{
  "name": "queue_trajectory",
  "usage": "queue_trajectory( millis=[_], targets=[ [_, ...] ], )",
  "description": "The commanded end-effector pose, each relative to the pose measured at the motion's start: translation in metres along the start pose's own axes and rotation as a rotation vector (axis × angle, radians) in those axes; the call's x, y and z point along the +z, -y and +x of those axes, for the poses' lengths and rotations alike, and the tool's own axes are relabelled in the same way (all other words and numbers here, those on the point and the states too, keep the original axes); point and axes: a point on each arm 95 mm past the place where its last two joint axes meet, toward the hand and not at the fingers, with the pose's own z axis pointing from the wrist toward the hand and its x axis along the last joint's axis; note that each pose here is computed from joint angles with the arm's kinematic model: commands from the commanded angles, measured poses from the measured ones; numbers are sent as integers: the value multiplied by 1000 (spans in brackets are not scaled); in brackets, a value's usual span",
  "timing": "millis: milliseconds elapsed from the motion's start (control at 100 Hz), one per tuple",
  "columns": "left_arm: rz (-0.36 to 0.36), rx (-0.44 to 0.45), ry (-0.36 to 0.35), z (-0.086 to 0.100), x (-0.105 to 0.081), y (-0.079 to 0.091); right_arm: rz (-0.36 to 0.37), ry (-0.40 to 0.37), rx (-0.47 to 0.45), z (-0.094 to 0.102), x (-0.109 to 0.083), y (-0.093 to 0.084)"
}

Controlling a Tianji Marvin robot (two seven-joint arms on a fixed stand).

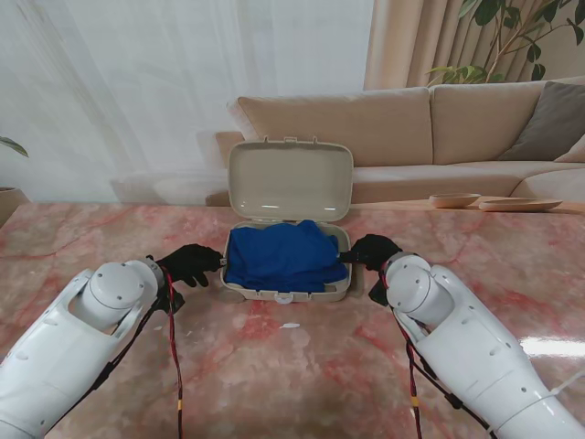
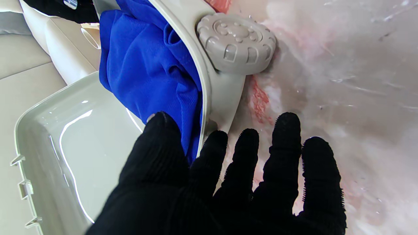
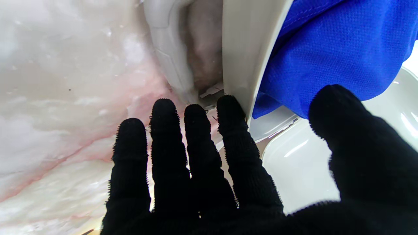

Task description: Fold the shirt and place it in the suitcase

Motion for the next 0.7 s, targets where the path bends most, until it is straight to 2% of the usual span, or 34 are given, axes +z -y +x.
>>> queue_trajectory(
  millis=[0,470,690],
  targets=[
    [-22,-1,2,0,3,-4,23,-10,8,2,0,6],
    [-81,34,-28,0,8,-13,57,-92,-5,5,-11,21],
    [-106,43,-51,-5,3,-23,94,-126,12,1,-26,34]
  ],
)
